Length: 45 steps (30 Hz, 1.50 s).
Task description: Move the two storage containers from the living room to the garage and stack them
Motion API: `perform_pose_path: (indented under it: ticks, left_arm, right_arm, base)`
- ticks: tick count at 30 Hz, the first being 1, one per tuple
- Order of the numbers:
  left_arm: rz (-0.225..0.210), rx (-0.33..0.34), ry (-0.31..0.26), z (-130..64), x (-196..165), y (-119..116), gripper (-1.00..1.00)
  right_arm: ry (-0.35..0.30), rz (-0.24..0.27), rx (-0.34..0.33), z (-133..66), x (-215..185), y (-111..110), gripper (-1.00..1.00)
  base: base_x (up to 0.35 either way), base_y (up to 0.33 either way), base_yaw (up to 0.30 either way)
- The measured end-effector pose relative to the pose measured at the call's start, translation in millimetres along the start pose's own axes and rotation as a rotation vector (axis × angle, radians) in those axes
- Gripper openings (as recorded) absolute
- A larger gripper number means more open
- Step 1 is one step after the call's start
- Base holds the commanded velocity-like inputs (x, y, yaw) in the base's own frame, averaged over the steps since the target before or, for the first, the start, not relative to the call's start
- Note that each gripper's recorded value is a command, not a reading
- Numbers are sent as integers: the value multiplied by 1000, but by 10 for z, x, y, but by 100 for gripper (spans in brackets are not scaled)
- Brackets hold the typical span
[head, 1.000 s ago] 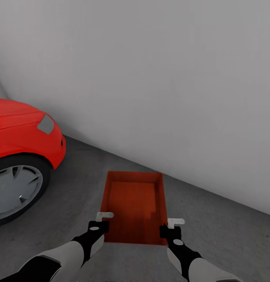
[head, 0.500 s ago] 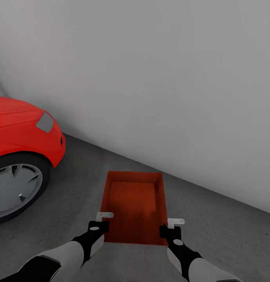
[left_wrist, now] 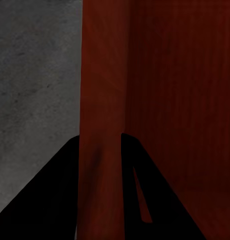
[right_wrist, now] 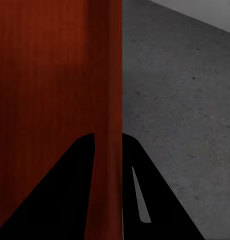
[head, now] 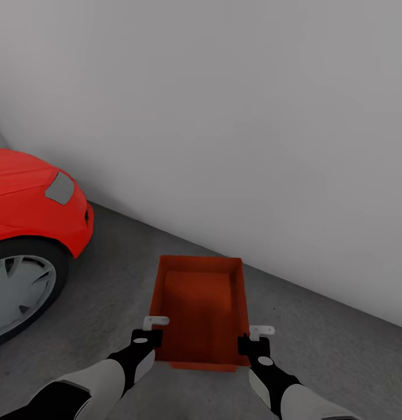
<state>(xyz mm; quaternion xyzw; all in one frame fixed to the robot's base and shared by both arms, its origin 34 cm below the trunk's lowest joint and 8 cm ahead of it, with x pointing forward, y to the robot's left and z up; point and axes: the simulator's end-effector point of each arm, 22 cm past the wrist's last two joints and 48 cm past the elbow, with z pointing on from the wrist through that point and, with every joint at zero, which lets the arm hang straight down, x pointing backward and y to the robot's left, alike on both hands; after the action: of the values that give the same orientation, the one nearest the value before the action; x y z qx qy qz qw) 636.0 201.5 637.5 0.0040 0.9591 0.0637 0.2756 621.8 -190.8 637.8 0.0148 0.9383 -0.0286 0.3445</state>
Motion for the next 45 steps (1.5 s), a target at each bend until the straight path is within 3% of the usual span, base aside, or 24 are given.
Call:
perform_pose_path:
  ticks: [8,45]
  left_arm:
    - [-1,0,0,4,-4,1,-100]
    - [4,2,35,94,183,-19,-100]
  right_arm:
    - [0,-1,0,5,-9,1,-100]
    - [35,-2,0,64,192,3,-100]
  base:
    - [222,0,0]
    - [2,0,0]
